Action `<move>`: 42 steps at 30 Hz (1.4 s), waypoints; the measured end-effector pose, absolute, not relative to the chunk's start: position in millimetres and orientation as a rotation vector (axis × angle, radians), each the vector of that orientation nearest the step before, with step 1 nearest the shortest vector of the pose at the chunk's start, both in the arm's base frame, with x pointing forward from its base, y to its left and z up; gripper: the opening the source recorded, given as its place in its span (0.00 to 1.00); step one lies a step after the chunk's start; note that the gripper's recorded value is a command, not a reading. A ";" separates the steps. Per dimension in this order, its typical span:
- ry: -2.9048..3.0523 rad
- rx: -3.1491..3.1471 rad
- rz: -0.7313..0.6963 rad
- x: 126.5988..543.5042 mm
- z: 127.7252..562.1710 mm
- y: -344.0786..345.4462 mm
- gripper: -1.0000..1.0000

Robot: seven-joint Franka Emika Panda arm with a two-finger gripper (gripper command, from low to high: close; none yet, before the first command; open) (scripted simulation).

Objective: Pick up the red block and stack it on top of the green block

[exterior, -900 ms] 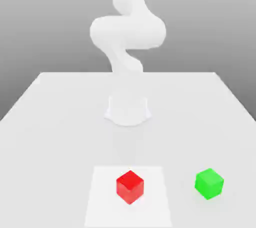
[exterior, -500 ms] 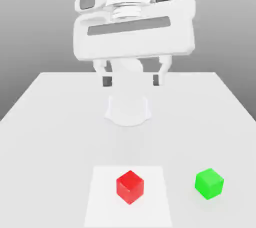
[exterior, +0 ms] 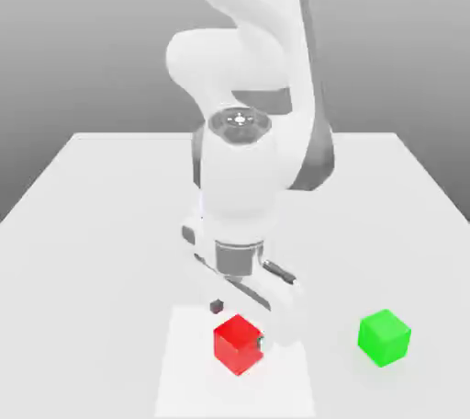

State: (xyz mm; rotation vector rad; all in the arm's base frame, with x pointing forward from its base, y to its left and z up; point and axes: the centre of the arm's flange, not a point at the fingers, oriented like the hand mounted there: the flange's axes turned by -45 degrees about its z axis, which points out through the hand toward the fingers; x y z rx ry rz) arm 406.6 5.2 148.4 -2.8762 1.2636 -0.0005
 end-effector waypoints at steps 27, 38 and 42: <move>0.182 -3.135 -0.002 377.5 239.4 218.8 0.00; 0.185 -3.136 -0.002 380.3 182.6 215.7 1.00; 0.187 -3.137 -0.003 381.8 214.3 215.9 1.00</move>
